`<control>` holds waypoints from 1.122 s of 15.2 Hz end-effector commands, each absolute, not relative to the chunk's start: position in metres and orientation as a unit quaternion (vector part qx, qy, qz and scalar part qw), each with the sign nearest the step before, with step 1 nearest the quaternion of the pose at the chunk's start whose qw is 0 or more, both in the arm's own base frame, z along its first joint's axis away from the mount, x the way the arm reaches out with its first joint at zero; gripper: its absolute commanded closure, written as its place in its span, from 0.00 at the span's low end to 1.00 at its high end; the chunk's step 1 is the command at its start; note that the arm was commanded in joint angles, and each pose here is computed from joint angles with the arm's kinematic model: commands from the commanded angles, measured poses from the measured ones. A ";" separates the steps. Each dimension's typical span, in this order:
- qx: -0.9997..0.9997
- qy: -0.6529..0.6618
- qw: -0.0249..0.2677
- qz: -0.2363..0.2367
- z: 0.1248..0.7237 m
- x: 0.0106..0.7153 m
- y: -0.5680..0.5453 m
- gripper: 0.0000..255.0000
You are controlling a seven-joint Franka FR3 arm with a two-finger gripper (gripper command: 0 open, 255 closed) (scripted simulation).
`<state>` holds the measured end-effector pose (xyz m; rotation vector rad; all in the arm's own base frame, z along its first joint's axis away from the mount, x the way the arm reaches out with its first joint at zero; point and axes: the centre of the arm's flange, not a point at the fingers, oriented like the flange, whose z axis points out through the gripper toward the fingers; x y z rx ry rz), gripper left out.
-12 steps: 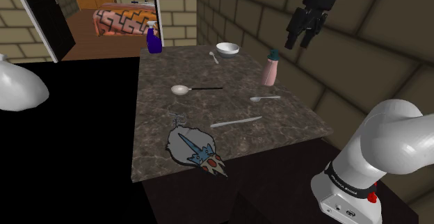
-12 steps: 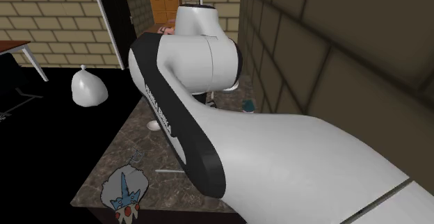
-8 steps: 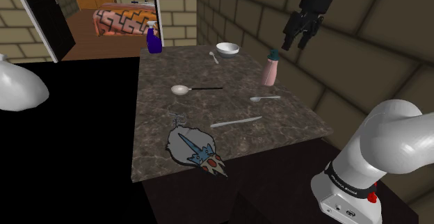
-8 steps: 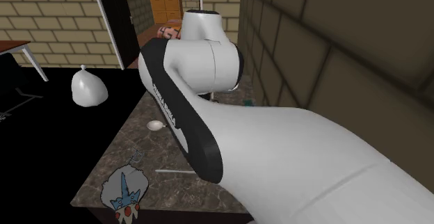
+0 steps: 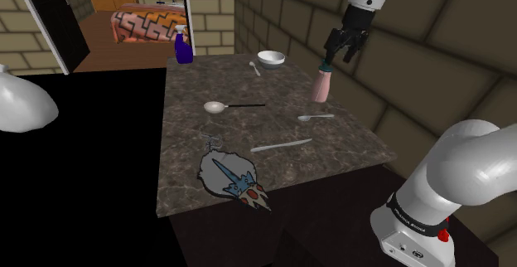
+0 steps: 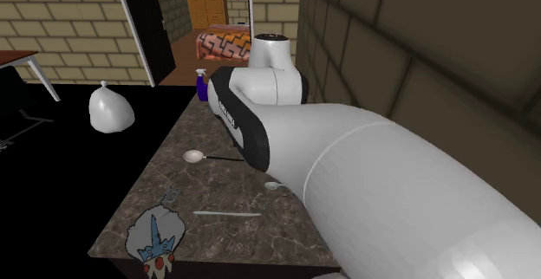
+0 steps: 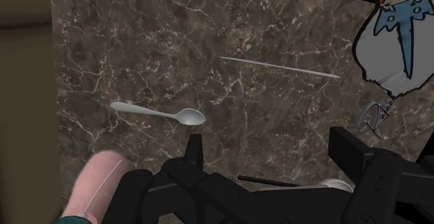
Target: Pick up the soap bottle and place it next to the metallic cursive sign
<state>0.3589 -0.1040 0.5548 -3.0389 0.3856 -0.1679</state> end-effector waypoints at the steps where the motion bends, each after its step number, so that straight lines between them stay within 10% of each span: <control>1: -0.988 0.136 0.031 -0.059 0.541 0.370 -0.123 0.00; 17: -0.971 0.220 -0.012 -0.090 0.455 0.452 -0.277 0.00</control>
